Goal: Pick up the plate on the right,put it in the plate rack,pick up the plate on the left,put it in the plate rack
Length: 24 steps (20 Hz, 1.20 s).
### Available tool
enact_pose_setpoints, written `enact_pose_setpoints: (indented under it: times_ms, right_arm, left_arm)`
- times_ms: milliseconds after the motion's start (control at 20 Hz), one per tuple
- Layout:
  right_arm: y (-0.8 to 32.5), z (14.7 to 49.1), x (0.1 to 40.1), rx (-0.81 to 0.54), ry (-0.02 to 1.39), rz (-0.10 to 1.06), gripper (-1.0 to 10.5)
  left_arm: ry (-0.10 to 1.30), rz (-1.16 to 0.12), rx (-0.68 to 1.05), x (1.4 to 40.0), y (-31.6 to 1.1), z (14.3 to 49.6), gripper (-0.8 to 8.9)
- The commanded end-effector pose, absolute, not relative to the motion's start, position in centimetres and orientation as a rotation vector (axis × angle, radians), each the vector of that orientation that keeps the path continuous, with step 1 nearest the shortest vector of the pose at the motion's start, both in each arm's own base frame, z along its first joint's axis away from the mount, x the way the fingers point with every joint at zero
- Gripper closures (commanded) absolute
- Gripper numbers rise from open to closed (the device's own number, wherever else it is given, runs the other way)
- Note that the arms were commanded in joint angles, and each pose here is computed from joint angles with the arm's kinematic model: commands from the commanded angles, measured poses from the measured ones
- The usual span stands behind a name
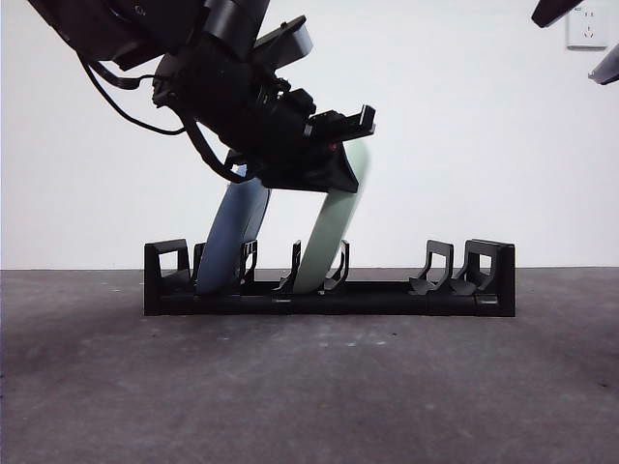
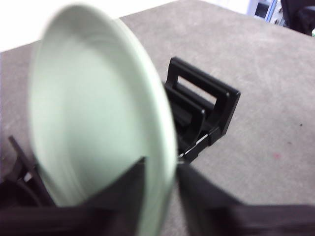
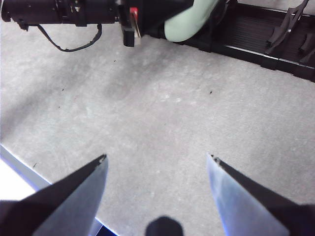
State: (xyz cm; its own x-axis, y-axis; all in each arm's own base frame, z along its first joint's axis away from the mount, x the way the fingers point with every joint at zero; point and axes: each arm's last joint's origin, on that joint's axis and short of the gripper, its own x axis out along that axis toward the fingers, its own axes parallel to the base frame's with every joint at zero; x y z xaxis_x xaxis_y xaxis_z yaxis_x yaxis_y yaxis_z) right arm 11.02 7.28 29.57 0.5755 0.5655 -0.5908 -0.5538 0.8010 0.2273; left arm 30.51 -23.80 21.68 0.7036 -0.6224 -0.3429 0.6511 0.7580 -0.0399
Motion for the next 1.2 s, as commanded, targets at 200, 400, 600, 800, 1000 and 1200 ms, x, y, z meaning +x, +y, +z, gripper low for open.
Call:
enact_pose_setpoints:
  times_ms: [200, 400, 600, 800, 1000, 1200]
  right_arm:
    - [7.3, 29.3, 11.0, 0.018, 0.704, 0.659, 6.0]
    - [7.3, 29.3, 11.0, 0.016, 0.709, 0.658, 6.0]
    - [7.3, 29.3, 11.0, 0.009, 0.709, 0.661, 6.0]
    - [7.3, 29.3, 11.0, 0.002, 0.707, 0.663, 6.0]
    - [7.3, 29.3, 11.0, 0.000, 0.705, 0.668, 6.0]
    - [7.3, 29.3, 11.0, -0.022, 0.697, 0.676, 6.0]
  left_arm:
    - [0.357, -0.705, 0.085, 30.6, -23.8, 21.3, 5.80]
    - [0.354, -0.728, 0.081, 30.4, -23.9, 21.6, 5.79]
    - [0.332, -0.743, 0.075, 29.6, -23.6, 23.3, 5.79]
    - [0.364, -0.743, 0.087, 27.7, -22.2, 26.2, 5.80]
    - [0.409, -0.746, 0.104, 24.5, -19.7, 29.9, 5.80]
    - [0.424, -0.793, 0.097, 20.1, -16.4, 33.7, 5.83]
